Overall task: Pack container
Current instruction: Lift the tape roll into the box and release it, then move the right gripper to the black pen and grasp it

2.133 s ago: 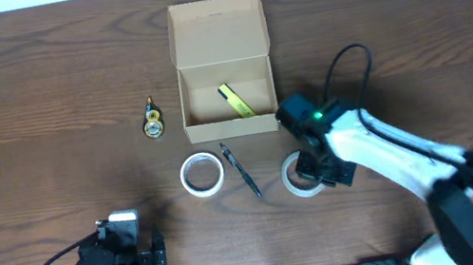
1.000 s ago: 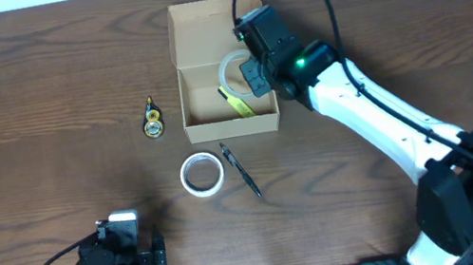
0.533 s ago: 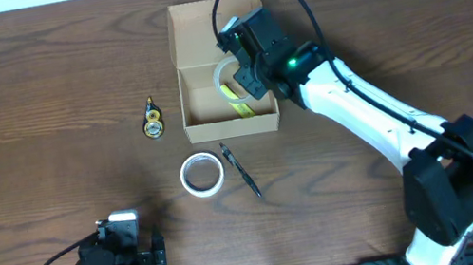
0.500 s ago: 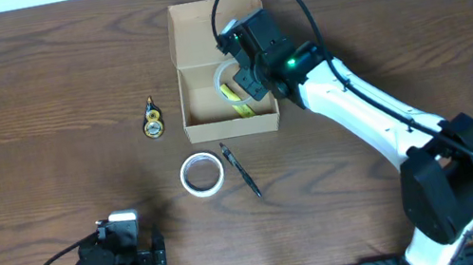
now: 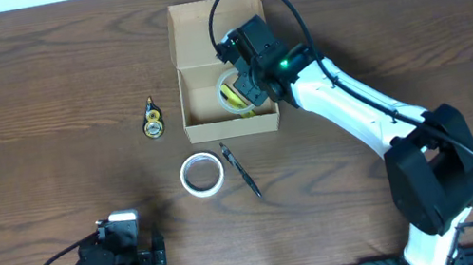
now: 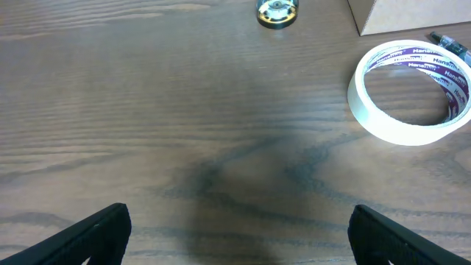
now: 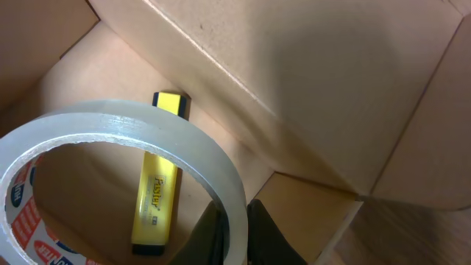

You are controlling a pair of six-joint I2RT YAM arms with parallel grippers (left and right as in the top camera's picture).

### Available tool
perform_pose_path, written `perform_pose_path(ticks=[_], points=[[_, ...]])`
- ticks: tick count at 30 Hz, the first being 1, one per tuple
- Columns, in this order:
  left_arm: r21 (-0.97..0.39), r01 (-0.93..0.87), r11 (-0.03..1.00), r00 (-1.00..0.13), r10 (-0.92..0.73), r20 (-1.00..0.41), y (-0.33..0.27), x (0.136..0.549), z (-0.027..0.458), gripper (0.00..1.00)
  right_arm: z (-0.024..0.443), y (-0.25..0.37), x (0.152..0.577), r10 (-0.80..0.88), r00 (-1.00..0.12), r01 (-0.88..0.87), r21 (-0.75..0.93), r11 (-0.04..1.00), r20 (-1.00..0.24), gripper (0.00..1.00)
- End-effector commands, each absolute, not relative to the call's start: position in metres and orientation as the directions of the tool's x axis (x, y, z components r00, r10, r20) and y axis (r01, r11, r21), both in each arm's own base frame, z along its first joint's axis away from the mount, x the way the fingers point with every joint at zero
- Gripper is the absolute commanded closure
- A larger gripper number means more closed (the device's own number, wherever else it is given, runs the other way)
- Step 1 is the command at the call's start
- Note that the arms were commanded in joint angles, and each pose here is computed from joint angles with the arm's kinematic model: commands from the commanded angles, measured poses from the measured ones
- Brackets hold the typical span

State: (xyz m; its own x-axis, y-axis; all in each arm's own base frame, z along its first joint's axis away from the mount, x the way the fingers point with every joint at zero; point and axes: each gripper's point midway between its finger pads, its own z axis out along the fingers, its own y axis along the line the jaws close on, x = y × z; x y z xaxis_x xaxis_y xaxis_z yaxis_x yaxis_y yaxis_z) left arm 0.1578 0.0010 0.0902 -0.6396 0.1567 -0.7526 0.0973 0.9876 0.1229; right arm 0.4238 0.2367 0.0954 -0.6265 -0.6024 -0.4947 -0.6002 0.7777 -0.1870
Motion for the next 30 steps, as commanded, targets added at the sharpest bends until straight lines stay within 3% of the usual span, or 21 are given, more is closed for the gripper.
perform_pose_path(ticks=[1,6,14,22,25,30], points=[[0.132,0.112,0.985,-0.678,0.173,-0.715,0.002,0.150,0.076,0.05,0.092,0.236,0.430,-0.604,-0.627,-0.602,-0.187,0.777,-0.492,0.88],[0.132,0.112,0.985,-0.678,0.173,-0.715,0.002,0.150,0.076,0.05,0.092,0.236,0.430,-0.604,-0.627,-0.601,-0.187,0.777,-0.492,0.79],[0.132,0.112,0.985,-0.678,0.173,-0.715,0.002,0.150,0.076,0.05,0.097,0.240,0.436,-0.595,-0.611,-0.596,-0.191,0.780,-0.522,0.77],[0.132,0.112,0.985,-0.678,0.173,-0.715,0.002,0.150,0.076,0.05,0.144,0.260,0.430,-0.544,-0.563,-0.604,-0.140,0.785,-0.622,0.69],[0.132,0.112,0.985,-0.678,0.173,-0.715,0.002,0.150,0.076,0.04,0.172,0.269,0.405,-0.525,-0.557,-0.637,-0.075,0.767,-0.643,0.53],[0.132,0.112,0.985,-0.678,0.173,-0.715,0.002,0.150,0.076,0.04,0.215,0.273,0.346,-0.503,-0.576,-0.713,0.096,0.695,-0.644,0.07]])
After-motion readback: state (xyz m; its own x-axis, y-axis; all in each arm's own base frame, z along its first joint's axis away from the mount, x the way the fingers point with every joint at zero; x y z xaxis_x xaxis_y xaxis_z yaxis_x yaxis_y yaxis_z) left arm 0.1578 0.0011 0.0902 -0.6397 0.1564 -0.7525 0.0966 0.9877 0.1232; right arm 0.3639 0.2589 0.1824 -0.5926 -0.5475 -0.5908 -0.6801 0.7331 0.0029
